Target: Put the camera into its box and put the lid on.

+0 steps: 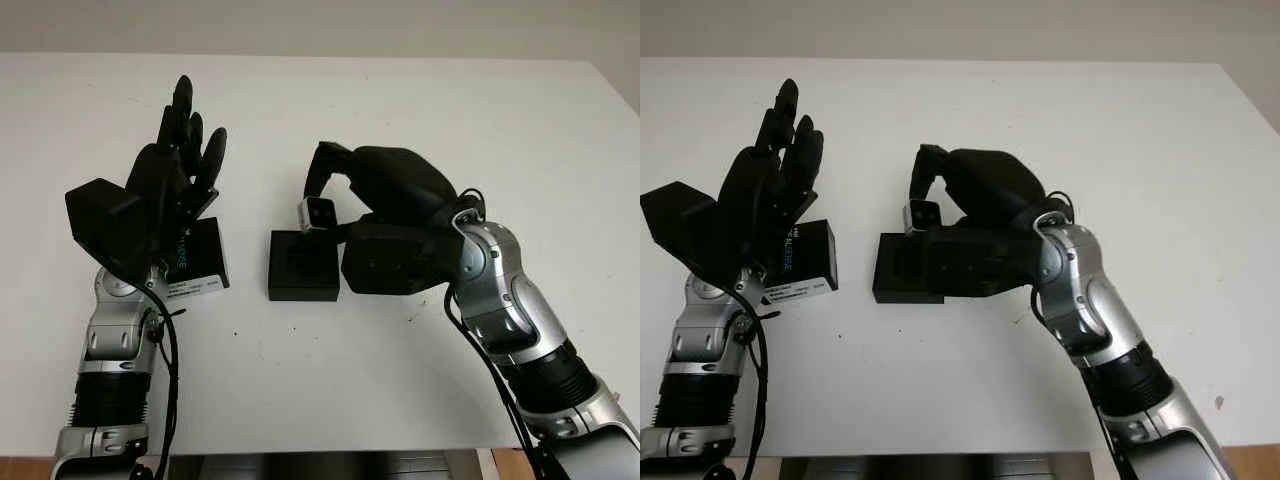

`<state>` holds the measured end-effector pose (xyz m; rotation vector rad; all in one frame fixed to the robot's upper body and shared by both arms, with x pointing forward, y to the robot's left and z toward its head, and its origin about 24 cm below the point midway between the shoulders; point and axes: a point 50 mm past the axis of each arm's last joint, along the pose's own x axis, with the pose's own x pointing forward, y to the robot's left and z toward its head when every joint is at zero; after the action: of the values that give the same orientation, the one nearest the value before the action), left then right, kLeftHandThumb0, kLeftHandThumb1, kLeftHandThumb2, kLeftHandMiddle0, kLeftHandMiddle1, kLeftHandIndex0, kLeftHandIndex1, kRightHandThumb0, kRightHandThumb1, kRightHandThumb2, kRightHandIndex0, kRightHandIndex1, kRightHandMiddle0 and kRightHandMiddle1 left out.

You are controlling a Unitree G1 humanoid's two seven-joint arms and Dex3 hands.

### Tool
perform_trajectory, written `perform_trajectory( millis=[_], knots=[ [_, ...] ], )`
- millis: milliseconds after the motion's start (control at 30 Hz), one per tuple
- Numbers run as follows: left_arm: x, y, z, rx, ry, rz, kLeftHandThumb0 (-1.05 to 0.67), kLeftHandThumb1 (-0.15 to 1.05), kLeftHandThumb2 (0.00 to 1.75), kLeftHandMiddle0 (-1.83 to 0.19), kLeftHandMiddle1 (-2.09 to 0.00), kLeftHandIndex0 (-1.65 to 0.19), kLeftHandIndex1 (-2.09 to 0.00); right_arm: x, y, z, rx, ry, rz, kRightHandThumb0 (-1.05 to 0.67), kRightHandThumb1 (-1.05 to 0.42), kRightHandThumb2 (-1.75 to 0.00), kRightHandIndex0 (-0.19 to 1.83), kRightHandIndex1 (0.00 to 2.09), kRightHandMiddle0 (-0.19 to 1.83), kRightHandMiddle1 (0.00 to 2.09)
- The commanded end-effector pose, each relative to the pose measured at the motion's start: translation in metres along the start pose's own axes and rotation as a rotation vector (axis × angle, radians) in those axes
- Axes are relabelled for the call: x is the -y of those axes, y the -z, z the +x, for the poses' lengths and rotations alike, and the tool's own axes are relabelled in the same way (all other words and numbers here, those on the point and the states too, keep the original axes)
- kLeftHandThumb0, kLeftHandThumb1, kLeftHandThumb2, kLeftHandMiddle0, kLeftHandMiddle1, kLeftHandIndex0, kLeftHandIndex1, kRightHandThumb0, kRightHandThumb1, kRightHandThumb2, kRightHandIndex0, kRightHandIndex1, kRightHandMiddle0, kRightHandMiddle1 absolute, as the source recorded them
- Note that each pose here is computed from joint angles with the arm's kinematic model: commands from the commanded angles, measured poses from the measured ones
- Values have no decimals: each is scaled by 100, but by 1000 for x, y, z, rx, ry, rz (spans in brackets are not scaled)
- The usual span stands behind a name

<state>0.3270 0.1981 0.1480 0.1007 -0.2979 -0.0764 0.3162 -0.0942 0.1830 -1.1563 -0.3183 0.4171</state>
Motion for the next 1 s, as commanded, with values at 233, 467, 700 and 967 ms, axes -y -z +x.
perform_trajectory(
  millis=[233,467,700,967],
  knots=[
    [1,-3,-1,9,4,7,-65,105,47,15,-5,15,-5,-12,-7,-3,1,-29,70,-42,-105,-13,48,8,45,209],
    [2,-3,-1,11,1,5,-64,105,48,15,-5,15,-5,-15,-10,-6,-12,-40,105,-42,-105,-15,47,7,49,209],
    [3,-4,-1,13,0,1,-64,105,47,15,-5,15,-5,-16,-10,-9,-29,-36,137,-43,-105,-13,48,7,49,209],
    [6,-5,1,18,-4,5,-64,105,48,14,-6,14,-5,-19,-9,-13,-55,-33,144,-44,-105,-13,49,8,50,209]
  ],
)
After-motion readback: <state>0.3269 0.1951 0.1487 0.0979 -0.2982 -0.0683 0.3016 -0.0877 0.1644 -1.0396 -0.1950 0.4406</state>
